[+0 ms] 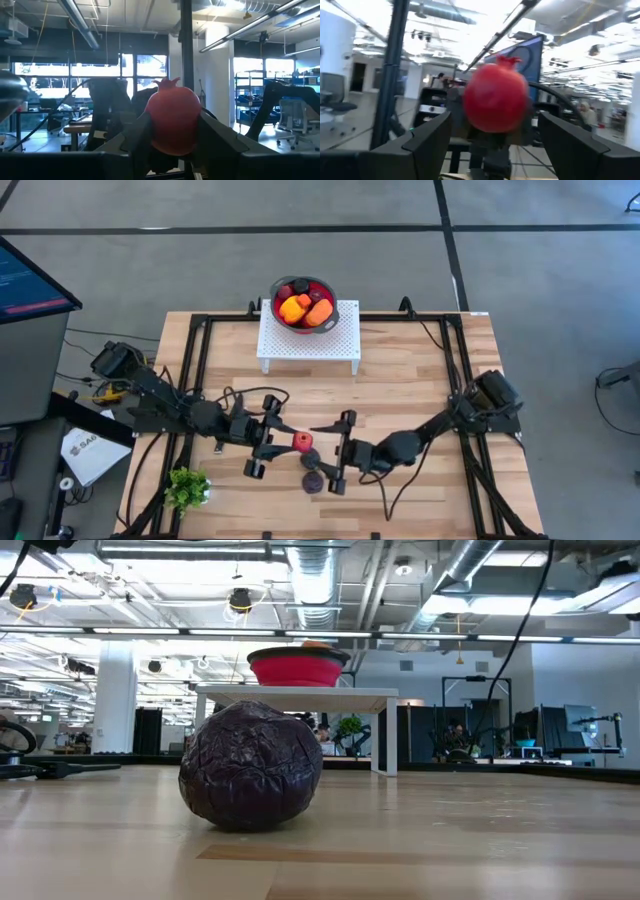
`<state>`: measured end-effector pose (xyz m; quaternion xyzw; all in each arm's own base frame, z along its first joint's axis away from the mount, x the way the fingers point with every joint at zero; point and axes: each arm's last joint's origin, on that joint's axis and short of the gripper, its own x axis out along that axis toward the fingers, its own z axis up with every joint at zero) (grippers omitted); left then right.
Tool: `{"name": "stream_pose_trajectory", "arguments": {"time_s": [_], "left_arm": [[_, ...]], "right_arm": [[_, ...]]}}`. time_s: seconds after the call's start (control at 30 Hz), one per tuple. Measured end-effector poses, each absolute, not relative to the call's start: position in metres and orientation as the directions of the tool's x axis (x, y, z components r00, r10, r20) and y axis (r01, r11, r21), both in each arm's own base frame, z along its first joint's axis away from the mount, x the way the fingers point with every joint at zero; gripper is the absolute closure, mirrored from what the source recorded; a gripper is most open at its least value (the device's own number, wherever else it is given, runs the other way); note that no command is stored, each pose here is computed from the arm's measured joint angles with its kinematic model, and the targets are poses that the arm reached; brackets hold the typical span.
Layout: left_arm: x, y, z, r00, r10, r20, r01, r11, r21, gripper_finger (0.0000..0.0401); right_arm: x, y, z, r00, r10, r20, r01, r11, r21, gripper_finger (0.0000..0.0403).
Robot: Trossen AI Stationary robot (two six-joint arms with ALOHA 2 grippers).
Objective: Pick & Place Fruit
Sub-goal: Put the red pomegranate into the red strainer bowl on the shelf
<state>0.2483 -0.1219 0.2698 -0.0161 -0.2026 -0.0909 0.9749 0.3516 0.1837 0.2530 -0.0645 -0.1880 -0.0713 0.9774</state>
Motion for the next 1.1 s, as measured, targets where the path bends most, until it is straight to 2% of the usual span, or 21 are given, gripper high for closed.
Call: {"name": "stream_pose_trajectory", "arguments": {"time_s": [0.17,0.27,0.37,0.57,0.67,0.77,1.0,1.1], "left_arm": [[0.248,-0.122,0.270,0.902,-0.171,0.397,0.176,0.984,0.023,0.0265],[0.248,-0.122,0.270,0.902,-0.171,0.396,0.176,0.984,0.024,0.0265],[0.249,-0.122,0.269,0.902,-0.173,0.395,0.177,0.984,0.025,0.0265],[0.249,-0.122,0.269,0.906,-0.172,0.388,0.176,0.984,0.026,0.0253],[0.249,-0.122,0.267,0.911,-0.177,0.373,0.178,0.983,0.033,0.0240],[0.250,-0.123,0.264,0.921,-0.188,0.341,0.180,0.982,0.057,0.0214],[0.247,-0.120,0.261,0.964,-0.163,0.211,0.148,0.985,0.084,0.0123],[0.243,-0.117,0.264,0.969,-0.161,0.185,0.155,0.987,0.049,0.0108]], "right_arm": [[0.358,0.182,0.260,0.921,-0.092,0.380,0.145,0.983,-0.113,0.0116],[0.359,0.182,0.260,0.921,-0.092,0.378,0.146,0.983,-0.115,0.0133],[0.359,0.182,0.260,0.921,-0.094,0.378,0.148,0.982,-0.114,0.0168],[0.359,0.182,0.259,0.922,-0.094,0.376,0.148,0.982,-0.119,0.0263],[0.359,0.183,0.258,0.928,-0.094,0.361,0.149,0.981,-0.128,0.0290],[0.359,0.184,0.255,0.940,-0.114,0.321,0.160,0.980,-0.120,0.0290],[0.361,0.187,0.244,0.966,-0.159,0.203,0.180,0.980,-0.090,0.0266],[0.363,0.185,0.240,0.971,-0.173,0.167,0.190,0.977,-0.092,0.0271]]}}
